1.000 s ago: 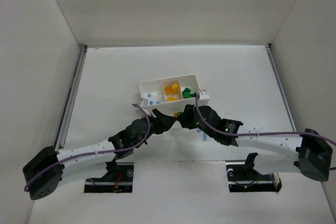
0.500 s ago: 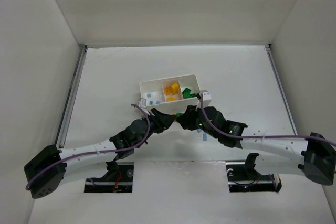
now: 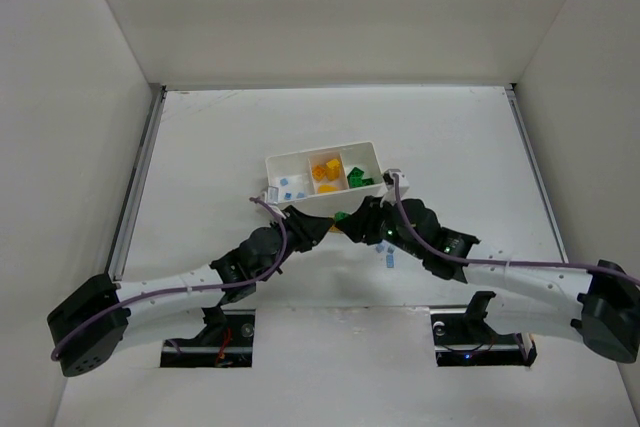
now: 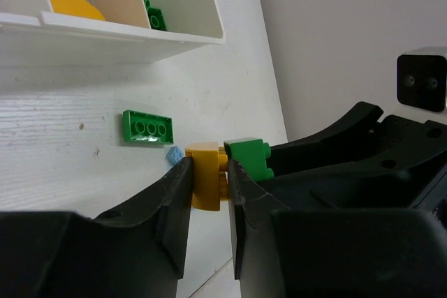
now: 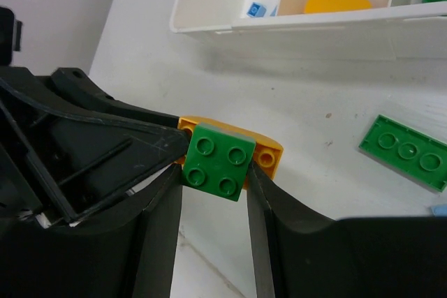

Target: Sort the legos into containers by color

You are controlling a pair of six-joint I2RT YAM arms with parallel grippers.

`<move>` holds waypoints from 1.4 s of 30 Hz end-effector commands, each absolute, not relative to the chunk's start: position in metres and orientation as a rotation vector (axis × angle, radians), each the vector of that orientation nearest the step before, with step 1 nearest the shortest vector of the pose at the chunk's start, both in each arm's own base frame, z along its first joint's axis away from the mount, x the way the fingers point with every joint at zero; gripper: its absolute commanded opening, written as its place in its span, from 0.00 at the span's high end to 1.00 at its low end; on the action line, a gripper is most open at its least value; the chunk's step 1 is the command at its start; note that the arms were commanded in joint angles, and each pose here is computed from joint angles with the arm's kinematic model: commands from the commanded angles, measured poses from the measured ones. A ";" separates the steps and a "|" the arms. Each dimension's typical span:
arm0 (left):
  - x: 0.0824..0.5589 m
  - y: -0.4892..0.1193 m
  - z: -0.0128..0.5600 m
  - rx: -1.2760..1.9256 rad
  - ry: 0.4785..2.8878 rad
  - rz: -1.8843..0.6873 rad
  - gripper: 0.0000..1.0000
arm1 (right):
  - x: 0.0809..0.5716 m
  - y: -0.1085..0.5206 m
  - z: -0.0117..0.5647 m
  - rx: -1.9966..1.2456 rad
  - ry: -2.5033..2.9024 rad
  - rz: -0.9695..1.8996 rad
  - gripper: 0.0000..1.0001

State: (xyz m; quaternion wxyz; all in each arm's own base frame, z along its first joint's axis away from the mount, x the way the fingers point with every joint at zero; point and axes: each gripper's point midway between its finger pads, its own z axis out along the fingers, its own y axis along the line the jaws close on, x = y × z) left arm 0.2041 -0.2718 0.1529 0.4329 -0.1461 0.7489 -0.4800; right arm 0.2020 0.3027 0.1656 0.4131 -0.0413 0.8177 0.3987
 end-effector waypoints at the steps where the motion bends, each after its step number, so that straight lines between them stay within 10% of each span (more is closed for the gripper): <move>1: 0.206 -0.276 0.168 -0.347 1.812 -1.229 0.88 | 0.202 0.315 0.198 -0.078 1.944 1.160 0.78; 13: 0.209 -0.256 0.152 -0.387 1.822 -1.181 0.92 | 0.219 0.290 0.234 -0.021 1.846 1.200 0.78; 30: 0.210 -0.238 0.171 -0.303 1.799 -1.067 0.90 | 0.359 0.249 0.199 0.075 1.962 0.512 0.75; 42: 0.261 -0.220 0.228 -0.261 1.680 -0.889 0.88 | 0.386 0.242 0.193 0.106 1.956 0.469 0.38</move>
